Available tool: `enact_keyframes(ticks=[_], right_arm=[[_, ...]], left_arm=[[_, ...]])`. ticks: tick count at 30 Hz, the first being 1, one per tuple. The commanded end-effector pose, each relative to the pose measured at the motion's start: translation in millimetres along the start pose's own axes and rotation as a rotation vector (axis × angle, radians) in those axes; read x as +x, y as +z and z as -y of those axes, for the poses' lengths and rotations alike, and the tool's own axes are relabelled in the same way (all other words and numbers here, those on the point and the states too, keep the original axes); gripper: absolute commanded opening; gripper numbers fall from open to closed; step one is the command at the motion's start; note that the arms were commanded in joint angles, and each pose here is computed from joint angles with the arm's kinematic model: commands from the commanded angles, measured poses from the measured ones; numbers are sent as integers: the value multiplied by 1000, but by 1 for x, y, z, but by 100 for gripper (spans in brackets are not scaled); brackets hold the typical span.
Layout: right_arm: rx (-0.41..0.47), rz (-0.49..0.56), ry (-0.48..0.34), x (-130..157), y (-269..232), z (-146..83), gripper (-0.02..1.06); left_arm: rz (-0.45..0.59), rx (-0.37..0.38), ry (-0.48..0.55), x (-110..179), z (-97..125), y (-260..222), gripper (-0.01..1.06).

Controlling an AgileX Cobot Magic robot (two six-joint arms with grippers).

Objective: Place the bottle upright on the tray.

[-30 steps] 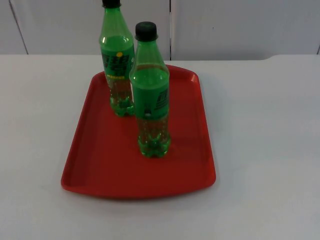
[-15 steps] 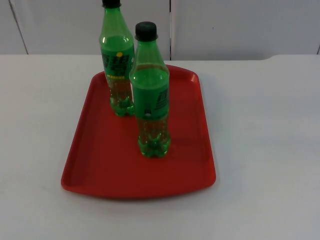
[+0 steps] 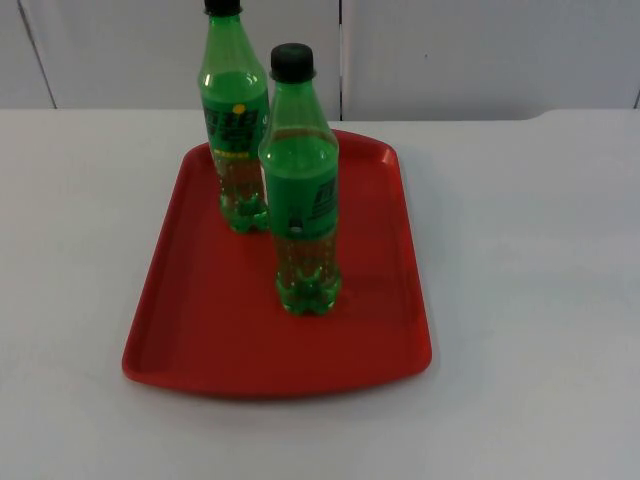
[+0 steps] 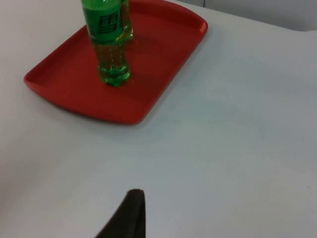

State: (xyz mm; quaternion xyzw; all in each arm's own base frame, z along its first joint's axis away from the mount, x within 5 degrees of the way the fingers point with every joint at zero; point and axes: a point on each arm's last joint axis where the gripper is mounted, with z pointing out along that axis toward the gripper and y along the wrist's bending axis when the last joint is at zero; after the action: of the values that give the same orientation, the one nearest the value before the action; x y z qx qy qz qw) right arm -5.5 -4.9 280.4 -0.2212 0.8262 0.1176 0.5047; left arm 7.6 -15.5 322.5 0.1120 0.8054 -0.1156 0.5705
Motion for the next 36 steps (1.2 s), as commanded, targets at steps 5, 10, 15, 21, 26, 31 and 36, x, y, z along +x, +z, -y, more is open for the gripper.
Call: enact_keyframes(ticks=[5, 10, 15, 21, 26, 31, 36], right_arm=[[0, 6, 6, 0, 0, 0, 105], [0, 6, 6, 0, 0, 0, 105], [0, 6, 6, 0, 0, 0, 105], [0, 6, 6, 0, 0, 0, 105], [0, 6, 6, 0, 0, 0, 105], [0, 6, 6, 0, 0, 0, 105], [0, 6, 6, 0, 0, 0, 105]], left_arm=[[4, -5, -4, 0, 0, 0, 100], [4, -5, -4, 0, 0, 0, 100], [4, -5, -4, 0, 0, 0, 100], [30, -5, 0, 2, 0, -5, 100], [136, -2, 15, 9, 4, -25, 100], [147, -4, 18, 7, 4, -27, 100], [147, -4, 18, 7, 4, -27, 100]])
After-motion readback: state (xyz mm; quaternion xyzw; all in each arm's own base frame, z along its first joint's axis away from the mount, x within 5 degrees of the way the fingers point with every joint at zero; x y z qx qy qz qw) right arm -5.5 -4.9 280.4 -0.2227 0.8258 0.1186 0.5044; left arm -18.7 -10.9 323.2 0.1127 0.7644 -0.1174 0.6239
